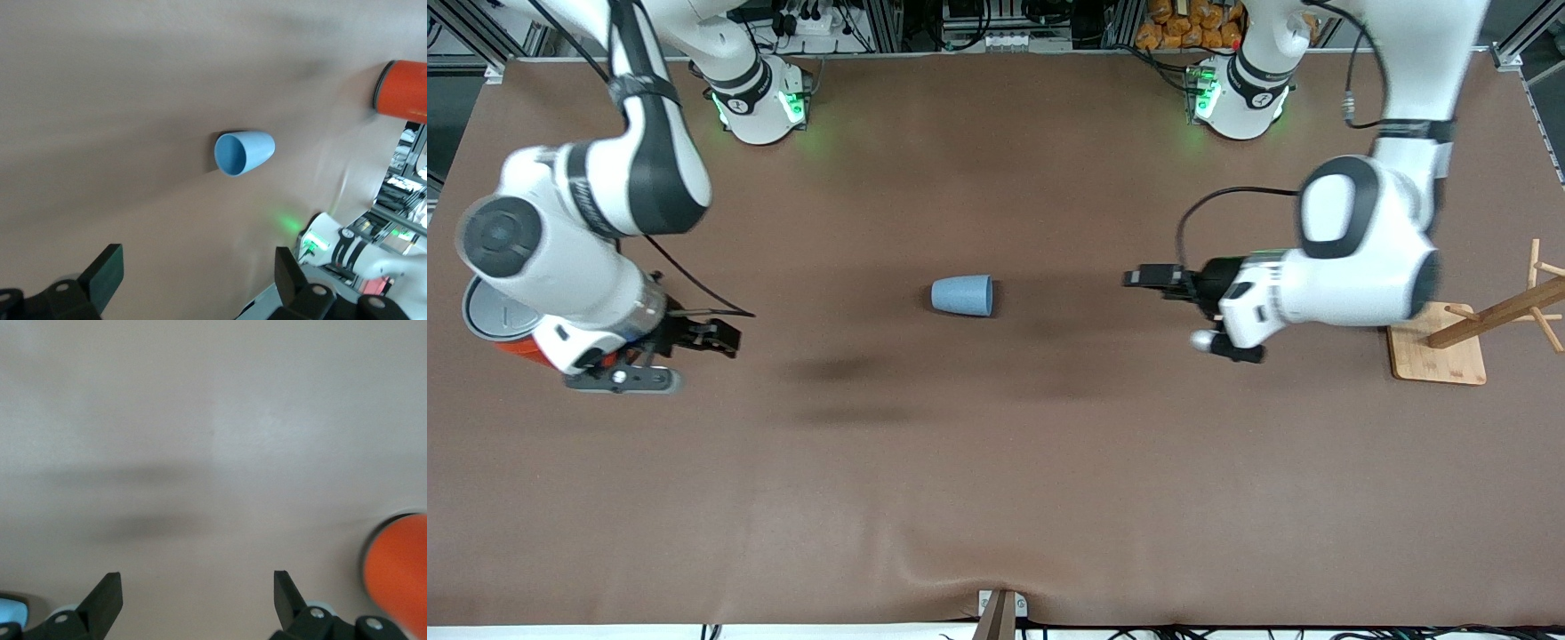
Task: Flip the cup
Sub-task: 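Grasp the blue cup's rim with the left gripper while the right gripper withdraws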
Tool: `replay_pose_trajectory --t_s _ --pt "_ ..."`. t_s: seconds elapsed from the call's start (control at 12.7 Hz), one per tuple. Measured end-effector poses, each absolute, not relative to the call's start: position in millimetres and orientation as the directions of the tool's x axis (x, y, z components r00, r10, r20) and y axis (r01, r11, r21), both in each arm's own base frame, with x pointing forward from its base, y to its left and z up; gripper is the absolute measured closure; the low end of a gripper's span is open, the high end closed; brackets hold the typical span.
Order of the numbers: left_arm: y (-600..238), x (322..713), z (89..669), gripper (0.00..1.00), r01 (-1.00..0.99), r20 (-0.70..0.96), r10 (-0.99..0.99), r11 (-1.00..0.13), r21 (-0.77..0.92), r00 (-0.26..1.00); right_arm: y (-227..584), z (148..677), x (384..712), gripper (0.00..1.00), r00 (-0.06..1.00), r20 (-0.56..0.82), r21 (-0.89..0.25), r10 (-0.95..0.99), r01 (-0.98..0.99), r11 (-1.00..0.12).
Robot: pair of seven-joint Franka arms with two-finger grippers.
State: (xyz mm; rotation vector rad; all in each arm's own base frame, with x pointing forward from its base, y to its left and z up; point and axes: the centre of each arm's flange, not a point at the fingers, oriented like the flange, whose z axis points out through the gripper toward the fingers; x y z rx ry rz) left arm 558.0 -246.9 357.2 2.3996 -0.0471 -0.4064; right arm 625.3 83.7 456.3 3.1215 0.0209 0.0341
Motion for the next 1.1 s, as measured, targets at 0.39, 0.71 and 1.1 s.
replay_pose_trajectory --t_s 0.39,0.71,1.1 --pt "-333.7 515.7 270.2 0.0 0.198 -0.358 -0.13 -0.639 0.743 0.924 -17.6 501.8 605.8 0.0 0.997 -0.003 -0.008 0.074 0.074 -0.997" --pt "-356.3 496.8 191.5 0.0 0.24 -0.36 -0.148 -0.512 0.824 0.921 -34.3 560.3 561.6 0.0 0.997 -0.045 -0.064 0.064 0.061 -0.996" --pt "-379.8 496.6 156.4 0.04 0.269 -0.375 -0.145 -0.473 0.839 0.916 -68.3 588.4 526.6 0.0 0.994 -0.103 -0.09 0.021 0.012 -0.996"
